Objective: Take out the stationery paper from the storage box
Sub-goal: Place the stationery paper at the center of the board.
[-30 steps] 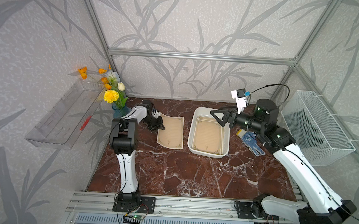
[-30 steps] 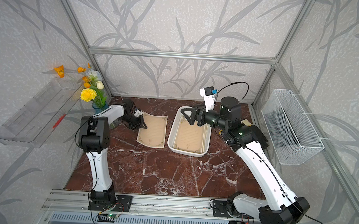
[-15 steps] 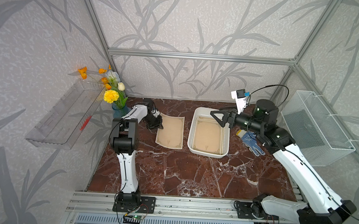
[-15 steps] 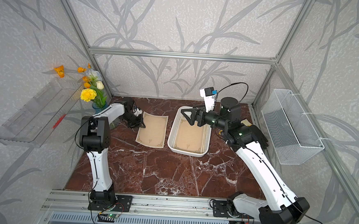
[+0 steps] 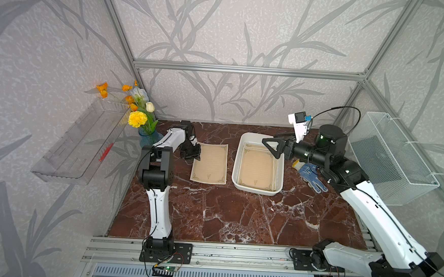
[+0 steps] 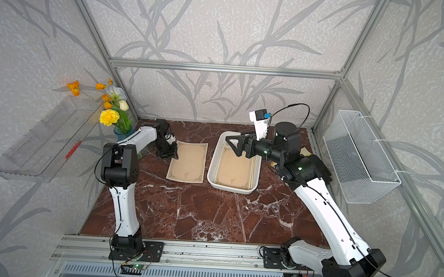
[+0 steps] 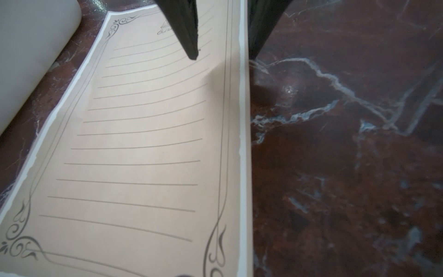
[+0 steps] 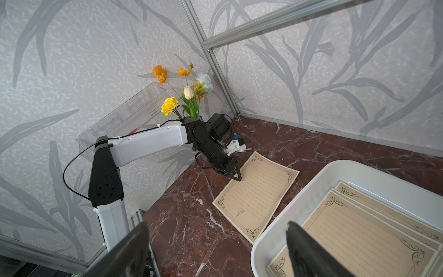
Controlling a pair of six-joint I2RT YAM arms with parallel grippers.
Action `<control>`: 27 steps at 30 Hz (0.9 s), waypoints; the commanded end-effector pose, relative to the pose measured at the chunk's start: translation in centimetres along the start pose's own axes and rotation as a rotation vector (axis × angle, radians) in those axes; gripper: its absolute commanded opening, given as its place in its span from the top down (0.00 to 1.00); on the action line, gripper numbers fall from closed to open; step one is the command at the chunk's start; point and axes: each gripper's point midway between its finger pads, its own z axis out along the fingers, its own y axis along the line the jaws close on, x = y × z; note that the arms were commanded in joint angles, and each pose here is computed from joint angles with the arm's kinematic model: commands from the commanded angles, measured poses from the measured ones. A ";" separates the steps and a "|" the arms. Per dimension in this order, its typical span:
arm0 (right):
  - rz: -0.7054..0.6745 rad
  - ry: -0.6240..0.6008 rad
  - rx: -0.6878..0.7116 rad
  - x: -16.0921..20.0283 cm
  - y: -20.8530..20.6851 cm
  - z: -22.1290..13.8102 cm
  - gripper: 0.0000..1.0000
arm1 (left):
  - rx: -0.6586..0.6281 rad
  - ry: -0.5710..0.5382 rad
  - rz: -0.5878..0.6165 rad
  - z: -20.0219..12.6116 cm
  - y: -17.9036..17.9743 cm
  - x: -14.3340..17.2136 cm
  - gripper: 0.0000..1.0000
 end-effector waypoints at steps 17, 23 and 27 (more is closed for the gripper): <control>-0.010 -0.002 0.004 -0.8 0.1 0.6 0.12 | -0.127 -0.150 0.093 -7.0 -1.3 -2.0 0.53; -0.026 0.018 0.021 -0.6 -0.1 1.2 0.11 | -0.124 -0.264 0.135 -10.8 -3.2 -2.9 0.53; -0.051 0.040 0.075 -0.2 -0.8 1.3 0.12 | -0.125 -0.348 0.167 -13.7 -4.6 -3.3 0.53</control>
